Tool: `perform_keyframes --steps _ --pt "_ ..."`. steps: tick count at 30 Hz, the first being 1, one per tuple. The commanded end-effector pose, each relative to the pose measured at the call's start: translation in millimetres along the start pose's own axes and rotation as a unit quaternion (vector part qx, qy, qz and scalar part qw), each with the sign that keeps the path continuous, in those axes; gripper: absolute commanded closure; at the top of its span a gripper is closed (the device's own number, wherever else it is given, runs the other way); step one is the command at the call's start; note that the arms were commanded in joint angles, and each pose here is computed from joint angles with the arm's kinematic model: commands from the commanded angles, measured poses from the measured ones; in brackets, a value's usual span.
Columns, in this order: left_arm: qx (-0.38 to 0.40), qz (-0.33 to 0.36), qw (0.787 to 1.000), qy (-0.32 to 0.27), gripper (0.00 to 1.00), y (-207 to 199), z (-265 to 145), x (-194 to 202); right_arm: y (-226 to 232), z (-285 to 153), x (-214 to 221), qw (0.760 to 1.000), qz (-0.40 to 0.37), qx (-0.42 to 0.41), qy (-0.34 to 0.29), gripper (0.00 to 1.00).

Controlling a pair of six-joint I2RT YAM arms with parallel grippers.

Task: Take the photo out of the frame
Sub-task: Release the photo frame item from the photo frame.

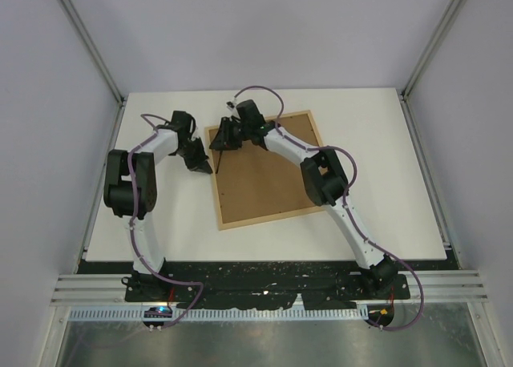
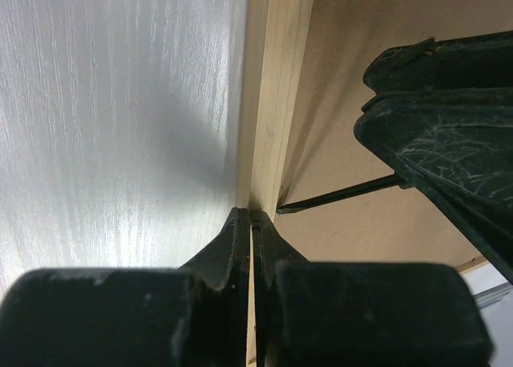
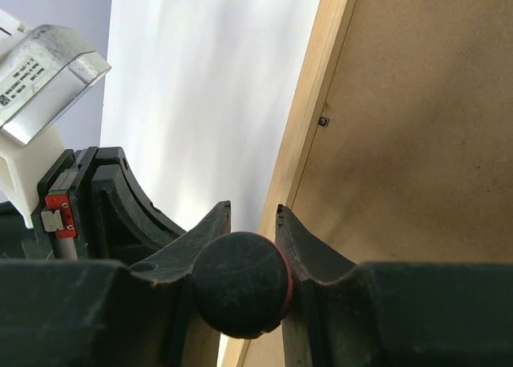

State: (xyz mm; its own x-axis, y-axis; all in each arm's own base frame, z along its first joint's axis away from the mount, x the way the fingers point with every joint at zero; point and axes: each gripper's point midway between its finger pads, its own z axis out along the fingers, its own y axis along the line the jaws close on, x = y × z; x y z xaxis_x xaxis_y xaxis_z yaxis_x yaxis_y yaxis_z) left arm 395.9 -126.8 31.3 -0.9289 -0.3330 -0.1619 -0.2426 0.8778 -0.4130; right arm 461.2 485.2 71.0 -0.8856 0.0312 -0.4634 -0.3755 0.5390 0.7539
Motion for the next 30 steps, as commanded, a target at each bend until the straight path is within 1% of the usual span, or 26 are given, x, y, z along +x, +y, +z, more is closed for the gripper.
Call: perform_keyframes --steps 1,4,7,11,15,23,26,30 --pt "0.016 0.012 1.0 -0.009 0.96 -11.7 9.1 1.6 128.7 -24.5 15.9 0.995 -0.019 -0.094 0.032 0.92" --pt "0.015 0.012 1.0 -0.01 0.96 -12.6 10.1 1.3 135.7 -25.9 20.3 0.995 0.001 -0.096 0.04 0.92" --pt "0.012 0.018 1.0 -0.01 0.95 -14.3 11.4 3.1 143.0 -28.2 21.3 0.995 0.004 -0.092 0.04 0.92" --pt "0.009 0.027 1.0 -0.013 0.93 -18.3 12.5 4.2 150.7 -29.9 17.3 0.996 0.014 -0.084 0.028 0.92" --pt "0.005 0.043 0.999 -0.014 0.92 -24.2 14.9 6.9 159.1 -29.9 23.1 0.995 0.033 -0.089 0.037 0.92" --pt "0.001 0.076 0.997 -0.024 0.92 -40.1 13.4 11.9 170.3 -34.7 18.9 0.995 0.059 -0.08 0.028 0.92" --pt "-0.002 0.087 0.996 -0.024 0.92 -44.7 14.2 14.5 175.7 -36.7 22.9 0.995 0.068 -0.066 0.03 0.92" --pt "-0.006 0.099 0.995 -0.03 0.92 -49.1 12.9 14.7 185.6 -45.0 18.5 0.997 0.061 -0.037 0.011 0.92"
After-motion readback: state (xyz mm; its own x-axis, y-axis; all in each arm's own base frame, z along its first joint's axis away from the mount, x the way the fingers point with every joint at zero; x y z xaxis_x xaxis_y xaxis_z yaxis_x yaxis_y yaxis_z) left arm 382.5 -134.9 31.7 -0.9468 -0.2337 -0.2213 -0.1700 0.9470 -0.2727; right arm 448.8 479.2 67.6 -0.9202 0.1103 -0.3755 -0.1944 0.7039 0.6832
